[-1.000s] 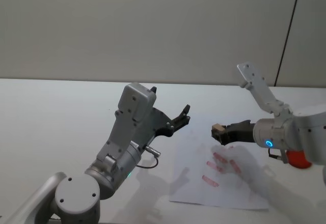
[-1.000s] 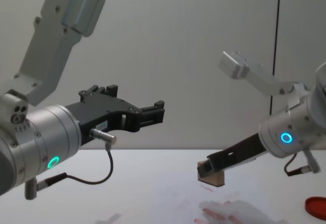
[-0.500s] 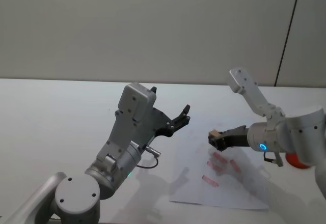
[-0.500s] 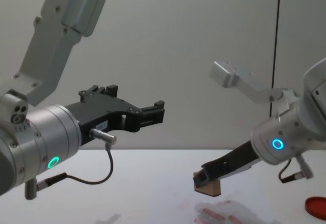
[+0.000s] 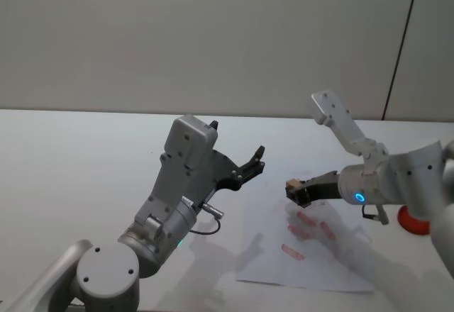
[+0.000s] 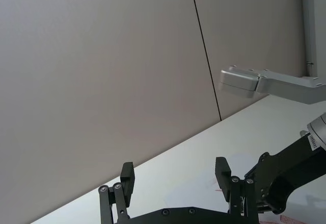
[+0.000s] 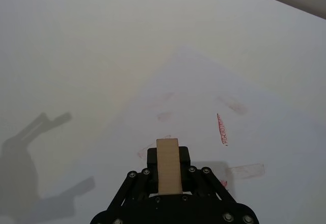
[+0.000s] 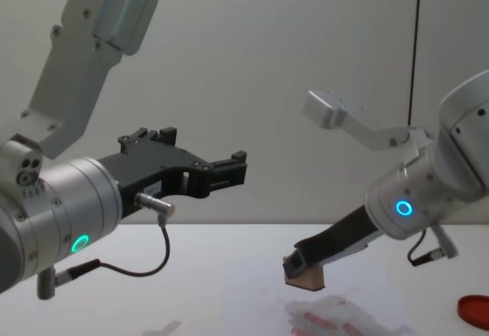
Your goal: Use the one hand to pick up the stamp and affix it onto the A4 paper.
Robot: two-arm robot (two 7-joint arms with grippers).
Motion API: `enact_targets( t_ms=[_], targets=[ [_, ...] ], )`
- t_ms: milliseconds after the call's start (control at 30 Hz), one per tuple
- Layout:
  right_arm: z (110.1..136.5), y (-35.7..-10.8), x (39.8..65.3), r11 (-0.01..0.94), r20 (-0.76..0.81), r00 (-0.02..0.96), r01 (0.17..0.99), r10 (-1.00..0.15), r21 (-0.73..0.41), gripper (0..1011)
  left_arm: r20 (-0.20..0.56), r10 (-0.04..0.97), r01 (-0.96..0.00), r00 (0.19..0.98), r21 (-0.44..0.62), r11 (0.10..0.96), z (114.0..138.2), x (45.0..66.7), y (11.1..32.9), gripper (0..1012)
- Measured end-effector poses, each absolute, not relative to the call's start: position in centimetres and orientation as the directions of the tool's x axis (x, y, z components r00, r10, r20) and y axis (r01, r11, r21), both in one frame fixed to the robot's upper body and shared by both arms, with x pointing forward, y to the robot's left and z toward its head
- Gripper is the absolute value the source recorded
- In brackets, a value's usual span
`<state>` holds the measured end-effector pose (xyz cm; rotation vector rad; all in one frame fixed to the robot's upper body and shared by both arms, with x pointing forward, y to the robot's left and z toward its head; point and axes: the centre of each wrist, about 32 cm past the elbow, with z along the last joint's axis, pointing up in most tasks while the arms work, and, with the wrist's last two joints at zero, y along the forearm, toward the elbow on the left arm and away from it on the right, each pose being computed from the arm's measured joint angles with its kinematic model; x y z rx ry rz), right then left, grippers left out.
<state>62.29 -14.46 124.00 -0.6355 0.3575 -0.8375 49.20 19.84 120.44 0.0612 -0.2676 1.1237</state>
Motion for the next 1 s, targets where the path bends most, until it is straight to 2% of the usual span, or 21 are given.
enact_targets(
  t_ms=[1000],
  targets=[
    [123.0,-14.1,64.2,0.456,0.016,0.625,0.586,-0.78,-0.67,219,0.242,0.882,-0.897,0.404,-0.086,0.434,120.4,49.2,19.8,1002]
  ],
)
